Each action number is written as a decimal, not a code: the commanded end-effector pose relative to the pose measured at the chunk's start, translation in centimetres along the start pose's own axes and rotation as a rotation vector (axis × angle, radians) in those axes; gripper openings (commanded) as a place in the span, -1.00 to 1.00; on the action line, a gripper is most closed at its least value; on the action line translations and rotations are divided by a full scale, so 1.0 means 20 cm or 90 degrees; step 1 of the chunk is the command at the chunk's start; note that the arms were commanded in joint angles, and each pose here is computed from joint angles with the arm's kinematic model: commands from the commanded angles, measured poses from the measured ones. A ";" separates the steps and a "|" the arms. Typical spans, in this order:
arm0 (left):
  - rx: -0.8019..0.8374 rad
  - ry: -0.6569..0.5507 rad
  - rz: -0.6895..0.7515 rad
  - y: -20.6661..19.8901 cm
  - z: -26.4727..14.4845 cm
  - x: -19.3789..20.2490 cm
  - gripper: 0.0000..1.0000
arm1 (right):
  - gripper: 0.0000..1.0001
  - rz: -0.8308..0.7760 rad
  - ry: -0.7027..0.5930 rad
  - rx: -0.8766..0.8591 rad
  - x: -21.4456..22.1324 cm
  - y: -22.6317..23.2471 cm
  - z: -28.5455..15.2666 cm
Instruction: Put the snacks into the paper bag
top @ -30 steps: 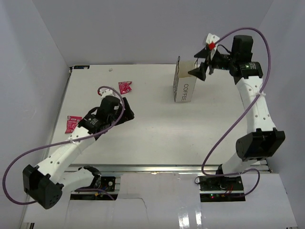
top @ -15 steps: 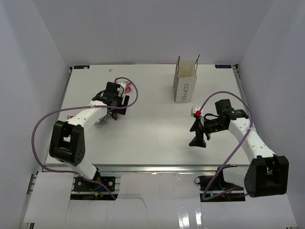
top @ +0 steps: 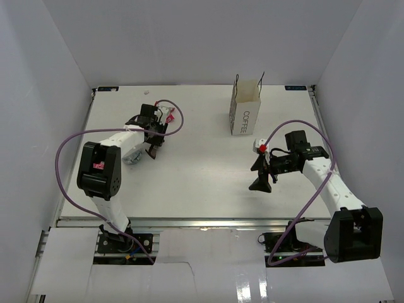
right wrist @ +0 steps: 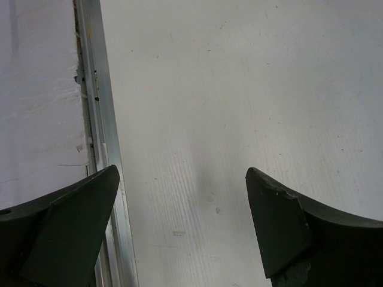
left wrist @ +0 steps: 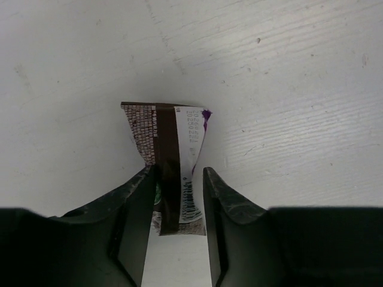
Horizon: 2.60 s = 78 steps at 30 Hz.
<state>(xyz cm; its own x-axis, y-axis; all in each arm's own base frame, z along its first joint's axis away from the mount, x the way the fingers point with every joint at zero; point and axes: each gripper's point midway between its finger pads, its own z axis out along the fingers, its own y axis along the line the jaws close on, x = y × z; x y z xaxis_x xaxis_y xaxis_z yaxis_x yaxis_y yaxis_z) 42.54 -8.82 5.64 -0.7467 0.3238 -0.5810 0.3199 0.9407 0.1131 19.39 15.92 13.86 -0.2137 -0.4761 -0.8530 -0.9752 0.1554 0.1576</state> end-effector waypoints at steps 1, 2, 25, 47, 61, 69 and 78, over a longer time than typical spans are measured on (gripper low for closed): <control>0.039 -0.031 0.004 -0.05 -0.02 -0.06 -0.08 | 0.84 -0.008 -0.024 -0.006 -0.05 -0.01 0.01; 0.040 -0.025 0.000 -0.05 -0.01 -0.04 -0.15 | 0.83 -0.005 -0.023 -0.007 -0.04 -0.01 0.01; 0.433 -0.156 -0.069 -0.59 -0.46 -0.18 -0.92 | 0.78 -0.106 -0.035 -0.075 -0.25 -0.04 0.14; 0.760 -0.048 -0.065 -1.26 -0.87 0.11 -0.88 | 0.76 -0.648 0.078 -0.183 -0.41 0.00 0.64; 0.765 -0.064 -0.063 -1.26 -0.90 0.06 -0.87 | 0.41 -0.598 0.108 -0.129 -0.37 -0.01 0.69; 0.761 -0.072 -0.075 -1.26 -0.91 0.05 -0.40 | -0.35 -0.589 0.097 -0.098 -0.44 -0.04 0.69; 0.678 -0.192 -0.076 -1.10 -1.05 -0.24 0.42 | -0.78 -0.563 0.094 -0.059 -0.46 -0.04 0.60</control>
<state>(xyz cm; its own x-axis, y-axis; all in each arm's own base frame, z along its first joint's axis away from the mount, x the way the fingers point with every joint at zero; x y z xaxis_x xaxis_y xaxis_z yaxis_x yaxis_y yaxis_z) 24.65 -29.59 16.96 -0.7938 0.1384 -0.5922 0.5994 0.3423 -0.7235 22.74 30.70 13.44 0.6234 -0.5098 -0.5929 -0.7811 -0.4412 -0.4418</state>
